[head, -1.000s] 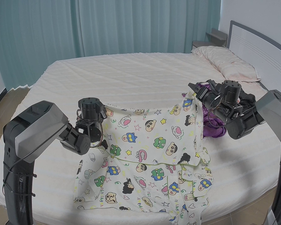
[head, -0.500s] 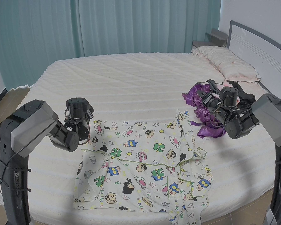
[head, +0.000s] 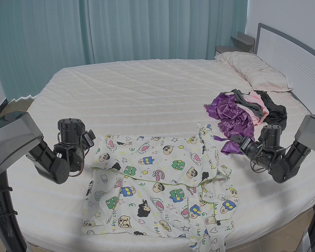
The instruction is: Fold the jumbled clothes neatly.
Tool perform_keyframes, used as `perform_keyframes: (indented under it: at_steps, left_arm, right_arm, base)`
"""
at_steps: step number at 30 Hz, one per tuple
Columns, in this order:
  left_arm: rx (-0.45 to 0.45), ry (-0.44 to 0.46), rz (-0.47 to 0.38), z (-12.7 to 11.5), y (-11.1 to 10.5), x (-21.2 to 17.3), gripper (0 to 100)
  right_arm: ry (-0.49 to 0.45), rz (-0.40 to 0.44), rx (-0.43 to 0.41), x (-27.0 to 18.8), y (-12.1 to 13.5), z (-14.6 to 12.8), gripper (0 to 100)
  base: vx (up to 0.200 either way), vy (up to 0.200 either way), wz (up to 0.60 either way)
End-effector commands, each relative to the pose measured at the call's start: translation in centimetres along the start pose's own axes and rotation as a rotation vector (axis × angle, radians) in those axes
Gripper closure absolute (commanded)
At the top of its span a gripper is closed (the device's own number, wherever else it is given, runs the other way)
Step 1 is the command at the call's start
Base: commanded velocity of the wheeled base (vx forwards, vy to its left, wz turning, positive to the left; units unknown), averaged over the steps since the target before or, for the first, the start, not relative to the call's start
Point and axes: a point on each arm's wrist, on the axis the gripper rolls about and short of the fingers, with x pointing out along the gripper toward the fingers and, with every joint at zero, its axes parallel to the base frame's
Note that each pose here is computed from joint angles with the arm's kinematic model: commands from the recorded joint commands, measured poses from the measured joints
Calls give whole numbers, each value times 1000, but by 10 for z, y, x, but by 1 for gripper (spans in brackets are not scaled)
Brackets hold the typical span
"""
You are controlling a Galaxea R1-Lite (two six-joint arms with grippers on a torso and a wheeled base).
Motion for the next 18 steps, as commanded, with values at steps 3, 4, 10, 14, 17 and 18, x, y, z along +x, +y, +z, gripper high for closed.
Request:
perform_keyframes:
  at_steps: [3,4,10,14,17,18]
  left_arm:
    - [-158,38,-107,17,28,-89,0]
    - [-166,42,-110,16,29,-91,0]
    - [-232,94,-139,6,32,-114,0]
    - [-220,127,-145,-4,31,-118,0]
    - [-238,142,-155,-7,28,-120,0]
    - [-243,148,-156,-9,27,-120,0]
  right_arm:
    - [20,8,20,-71,-25,-24,0]
    - [19,9,19,-72,-25,-24,0]
    - [106,27,3,-77,-32,-35,0]
    - [201,53,-22,-82,-44,-43,0]
    - [267,46,-51,-83,-56,-49,0]
    - [288,41,-63,-82,-60,-53,0]
  base:
    - [0,0,0]
    - [0,0,0]
    - [167,0,0]
    - [200,0,0]
    - [0,0,0]
    - [0,0,0]
